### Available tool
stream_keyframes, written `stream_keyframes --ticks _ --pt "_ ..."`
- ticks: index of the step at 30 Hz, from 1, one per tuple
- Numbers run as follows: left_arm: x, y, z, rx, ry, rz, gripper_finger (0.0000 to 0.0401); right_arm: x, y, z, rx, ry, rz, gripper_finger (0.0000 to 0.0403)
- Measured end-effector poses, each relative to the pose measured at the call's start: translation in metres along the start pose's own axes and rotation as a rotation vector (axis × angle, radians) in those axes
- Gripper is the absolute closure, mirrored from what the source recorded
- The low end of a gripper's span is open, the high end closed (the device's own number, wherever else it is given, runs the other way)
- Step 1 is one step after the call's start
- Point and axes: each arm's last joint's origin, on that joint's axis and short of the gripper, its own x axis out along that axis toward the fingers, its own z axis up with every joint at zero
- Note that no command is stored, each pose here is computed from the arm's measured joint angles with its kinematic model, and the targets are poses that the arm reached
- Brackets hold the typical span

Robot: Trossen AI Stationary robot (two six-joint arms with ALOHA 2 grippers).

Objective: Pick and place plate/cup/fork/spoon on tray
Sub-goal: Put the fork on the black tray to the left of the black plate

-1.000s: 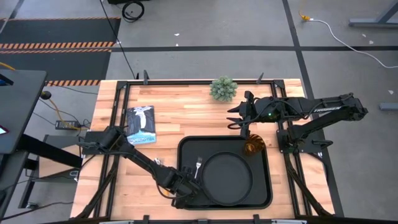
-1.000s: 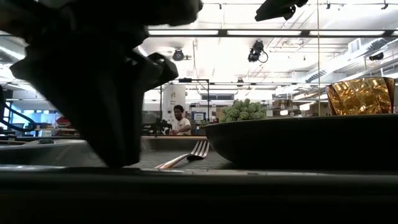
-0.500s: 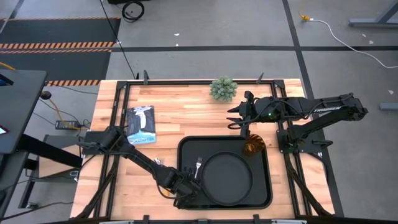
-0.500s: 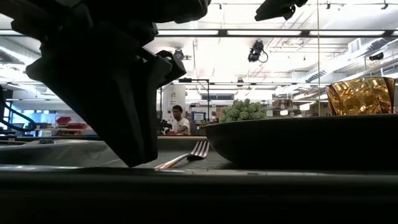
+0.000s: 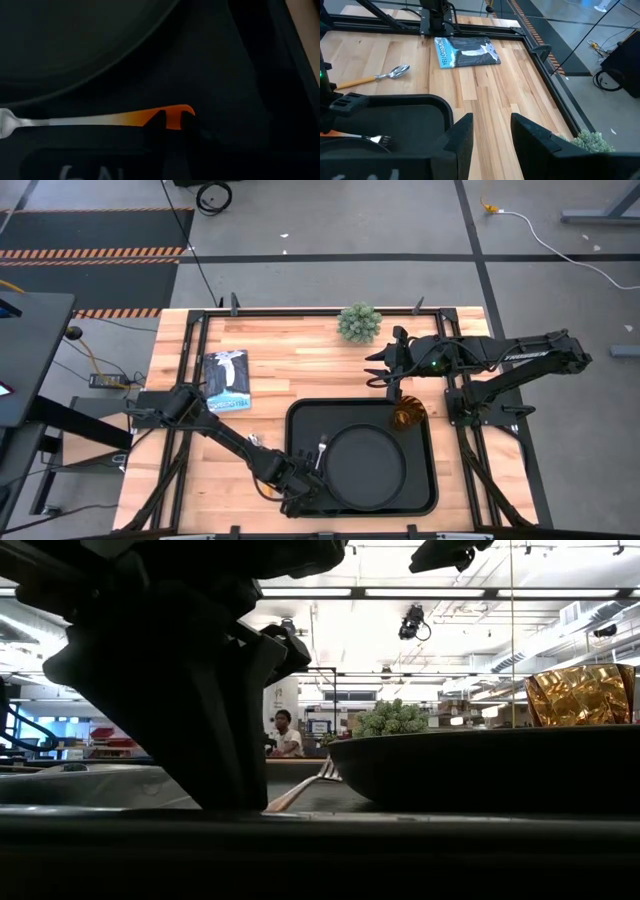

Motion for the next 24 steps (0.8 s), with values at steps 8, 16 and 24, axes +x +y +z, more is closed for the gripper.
stream_keyframes --ticks 8,16,24 --pt "0.0007 0.0029 0.0029 -0.023 -0.036 0.052 0.0335 0.0001 0.0001 0.0 0.0 0.0 0.001 0.0265" --pt "0.003 0.0048 0.005 -0.084 -0.065 0.073 0.0335 0.0001 0.0001 0.0 0.0 0.0 0.002 0.0265" --pt "0.0031 0.0072 0.0087 -0.1 -0.102 0.093 0.0335 0.0002 0.0002 0.0 0.0 0.0 0.003 0.0265"
